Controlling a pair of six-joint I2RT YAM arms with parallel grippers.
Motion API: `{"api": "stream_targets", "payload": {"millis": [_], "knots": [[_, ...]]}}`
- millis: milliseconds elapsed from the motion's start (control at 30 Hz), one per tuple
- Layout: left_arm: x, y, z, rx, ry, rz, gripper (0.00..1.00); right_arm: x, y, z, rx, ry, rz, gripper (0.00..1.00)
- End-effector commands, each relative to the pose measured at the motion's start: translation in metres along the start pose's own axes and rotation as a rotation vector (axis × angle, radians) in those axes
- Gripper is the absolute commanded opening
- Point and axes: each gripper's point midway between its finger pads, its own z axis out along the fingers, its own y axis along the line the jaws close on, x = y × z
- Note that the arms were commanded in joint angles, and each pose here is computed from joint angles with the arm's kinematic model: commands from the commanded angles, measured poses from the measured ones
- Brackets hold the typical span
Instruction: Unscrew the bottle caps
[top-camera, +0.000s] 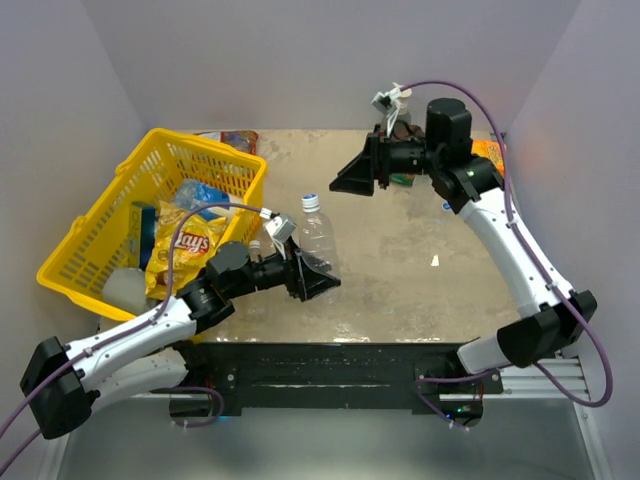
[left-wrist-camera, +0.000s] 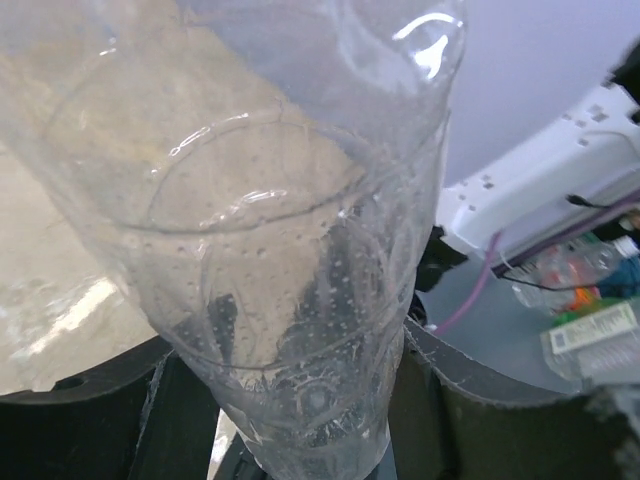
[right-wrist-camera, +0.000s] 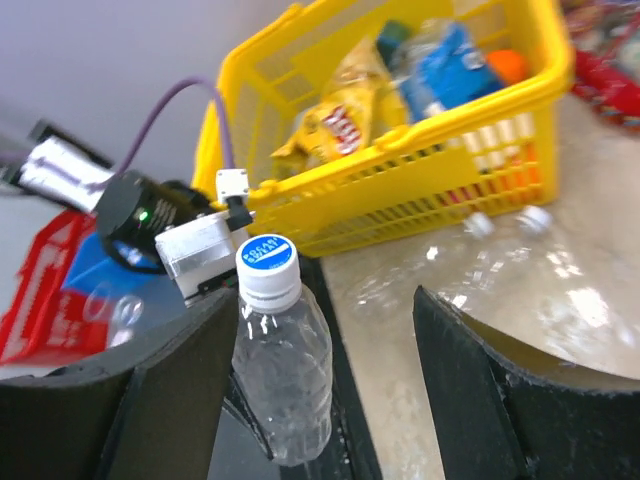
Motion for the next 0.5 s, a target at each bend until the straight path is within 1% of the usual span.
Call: {"api": "stream_targets", "payload": {"millis": [0, 33, 67, 100, 133, 200, 333, 467], "knots": [[-0.029, 0.027, 0.002, -0.202, -0.062, 0.014, 0.40, -0.046, 0.001, -0.019, 0.218, -0.231, -0.017, 0.72], [-0.031, 0.035, 0.003, -0.252, -0.067, 0.008, 0.40, -0.046, 0.000, -0.020, 0.254, -0.240, -0.008, 0.70], [-0.026, 0.040, 0.007, -0.274, -0.043, 0.007, 0.40, -0.047, -0.001, -0.022, 0.292, -0.250, -0.001, 0.67], [-0.030, 0.040, 0.009, -0.289, -0.044, 0.011, 0.40, -0.048, -0.008, -0.020, 0.360, -0.262, -0.008, 0.65], [-0.031, 0.040, 0.011, -0.297, -0.043, 0.016, 0.40, -0.045, -0.007, -0.021, 0.397, -0.244, 0.006, 0.60], [-0.034, 0.039, 0.017, -0.304, -0.041, 0.017, 0.39, -0.040, -0.014, -0.014, 0.478, -0.224, -0.008, 0.57], [-0.036, 0.040, 0.024, -0.313, -0.036, 0.011, 0.39, -0.026, -0.013, 0.000, 0.527, -0.159, -0.015, 0.52], [-0.032, 0.038, 0.030, -0.309, -0.022, 0.005, 0.39, -0.017, -0.013, 0.010, 0.530, -0.128, -0.015, 0.51]]}}
